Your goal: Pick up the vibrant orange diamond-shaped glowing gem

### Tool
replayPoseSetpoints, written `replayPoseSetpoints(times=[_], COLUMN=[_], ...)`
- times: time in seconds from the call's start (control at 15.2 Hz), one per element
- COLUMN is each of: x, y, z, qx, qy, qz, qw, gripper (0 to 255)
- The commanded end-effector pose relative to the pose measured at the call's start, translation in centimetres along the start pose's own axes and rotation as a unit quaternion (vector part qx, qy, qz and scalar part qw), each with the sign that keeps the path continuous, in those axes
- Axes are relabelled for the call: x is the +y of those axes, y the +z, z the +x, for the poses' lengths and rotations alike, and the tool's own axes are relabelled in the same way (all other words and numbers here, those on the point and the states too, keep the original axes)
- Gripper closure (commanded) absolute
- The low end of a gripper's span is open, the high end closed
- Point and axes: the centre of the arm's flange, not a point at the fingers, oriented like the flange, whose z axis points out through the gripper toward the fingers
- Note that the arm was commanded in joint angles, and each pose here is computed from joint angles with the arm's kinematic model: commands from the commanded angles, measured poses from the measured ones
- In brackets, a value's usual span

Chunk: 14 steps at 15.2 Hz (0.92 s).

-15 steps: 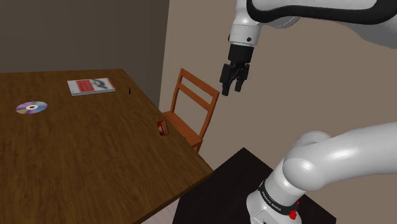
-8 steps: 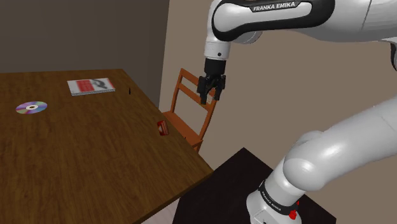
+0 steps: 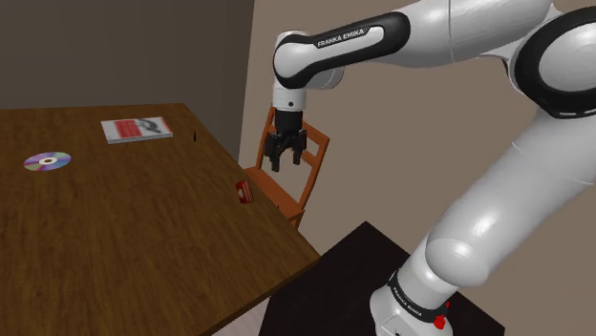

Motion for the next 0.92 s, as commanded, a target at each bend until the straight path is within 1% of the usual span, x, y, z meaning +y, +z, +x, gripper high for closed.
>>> replayPoseSetpoints(times=[0.0, 0.59, 0.86], x=[-0.3, -2.2, -2.1], y=[1.6, 9.1, 10.8], z=[2.3, 12.5, 13.2], qx=[-0.009, -0.047, -0.048], qy=[-0.003, -0.013, -0.014], qz=[0.003, 0.016, 0.016], qw=[1.0, 0.9987, 0.9986], gripper=[0, 0, 0])
